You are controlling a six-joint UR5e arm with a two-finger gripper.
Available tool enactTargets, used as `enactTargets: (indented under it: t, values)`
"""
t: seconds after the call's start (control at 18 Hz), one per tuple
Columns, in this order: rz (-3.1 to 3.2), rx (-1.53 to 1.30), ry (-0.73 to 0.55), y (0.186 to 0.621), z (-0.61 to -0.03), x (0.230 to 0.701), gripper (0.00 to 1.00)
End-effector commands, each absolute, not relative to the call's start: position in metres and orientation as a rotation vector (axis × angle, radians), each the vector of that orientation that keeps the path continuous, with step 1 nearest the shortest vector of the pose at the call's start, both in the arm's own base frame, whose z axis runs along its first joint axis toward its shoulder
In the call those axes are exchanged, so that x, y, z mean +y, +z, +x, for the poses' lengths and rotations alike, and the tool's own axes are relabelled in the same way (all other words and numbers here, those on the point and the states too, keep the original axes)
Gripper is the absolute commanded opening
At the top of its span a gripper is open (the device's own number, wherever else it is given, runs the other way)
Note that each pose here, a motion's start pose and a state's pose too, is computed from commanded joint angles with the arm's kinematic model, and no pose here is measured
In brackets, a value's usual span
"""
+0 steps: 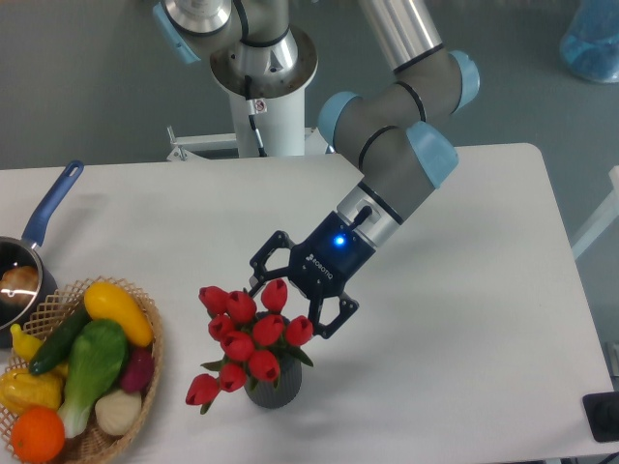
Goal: Pick up the flowers from the vase
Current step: 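Lower the gripper around the tulip stems and close it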
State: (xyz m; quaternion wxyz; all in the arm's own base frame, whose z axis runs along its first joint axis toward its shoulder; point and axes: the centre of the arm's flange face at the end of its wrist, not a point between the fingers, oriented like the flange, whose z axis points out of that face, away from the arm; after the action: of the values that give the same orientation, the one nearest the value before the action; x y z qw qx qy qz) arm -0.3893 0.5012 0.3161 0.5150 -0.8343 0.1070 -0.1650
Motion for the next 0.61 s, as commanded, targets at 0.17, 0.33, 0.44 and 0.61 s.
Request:
enactTargets:
  t: [0.17, 0.33, 0.44, 0.61]
  values:
    - [-2.005, 0.256, -0.391, 0.317, -0.390, 0.499, 0.13]
    - [-2.008, 0.271, -0.374, 0.318, -0.392, 0.498, 0.03]
    - [-2.006, 0.270, -0.364, 0.320, -0.394, 0.495, 0.00]
    - [-2.003, 0.264, -0.342, 0.329, -0.399, 0.489, 0.00]
